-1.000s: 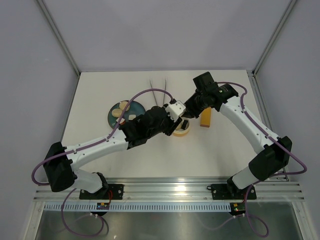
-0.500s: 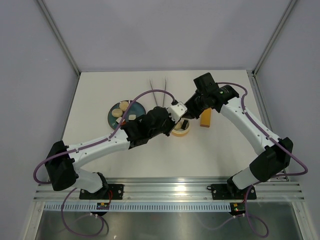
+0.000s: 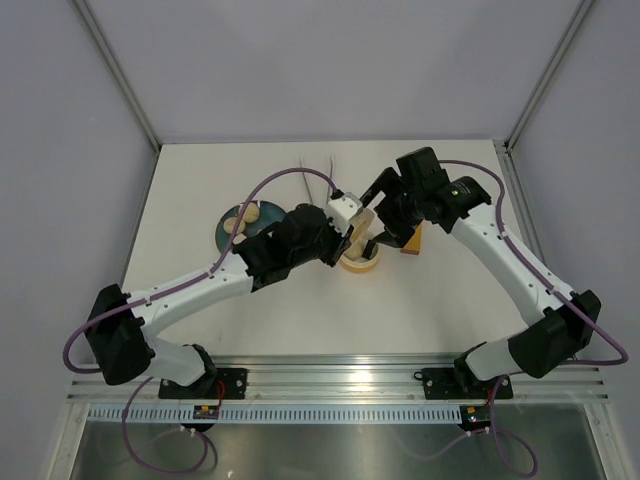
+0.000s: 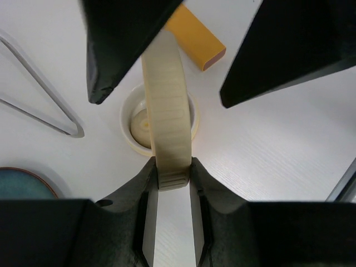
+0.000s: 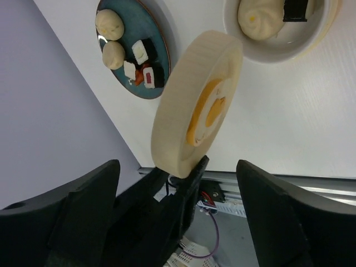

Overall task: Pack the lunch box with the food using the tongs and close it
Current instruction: Screw the box lid onto the packing box.

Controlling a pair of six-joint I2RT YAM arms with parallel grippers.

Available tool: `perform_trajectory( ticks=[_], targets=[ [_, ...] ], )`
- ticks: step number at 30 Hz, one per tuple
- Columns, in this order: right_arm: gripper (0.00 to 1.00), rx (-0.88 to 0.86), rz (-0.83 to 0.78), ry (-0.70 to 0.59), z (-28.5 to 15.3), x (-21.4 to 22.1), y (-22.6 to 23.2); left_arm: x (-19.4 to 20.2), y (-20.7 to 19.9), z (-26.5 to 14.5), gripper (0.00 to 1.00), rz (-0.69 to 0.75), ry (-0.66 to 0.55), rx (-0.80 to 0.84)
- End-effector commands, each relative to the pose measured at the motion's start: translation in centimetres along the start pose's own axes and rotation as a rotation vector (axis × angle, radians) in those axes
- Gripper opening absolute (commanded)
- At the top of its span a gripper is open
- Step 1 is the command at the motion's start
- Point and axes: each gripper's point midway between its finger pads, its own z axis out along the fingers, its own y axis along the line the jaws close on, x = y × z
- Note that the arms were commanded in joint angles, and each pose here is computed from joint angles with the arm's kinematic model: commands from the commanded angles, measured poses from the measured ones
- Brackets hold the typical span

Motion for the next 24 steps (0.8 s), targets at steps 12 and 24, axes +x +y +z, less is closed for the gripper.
perform_trajectory(
  ticks=[12,24],
  targets=[
    [0.99,0.159,-0.017,-0.371,-7.9,-6.0,-8.1,-5.9,1.4,-3.2,0.00,-0.513,-0.078,0.348],
    [0.99,0.273,-0.017,-0.468,-9.9,-6.2,-14.3,-4.3,-0.2,0.3,0.00,-0.998,0.028,0.813]
  ],
)
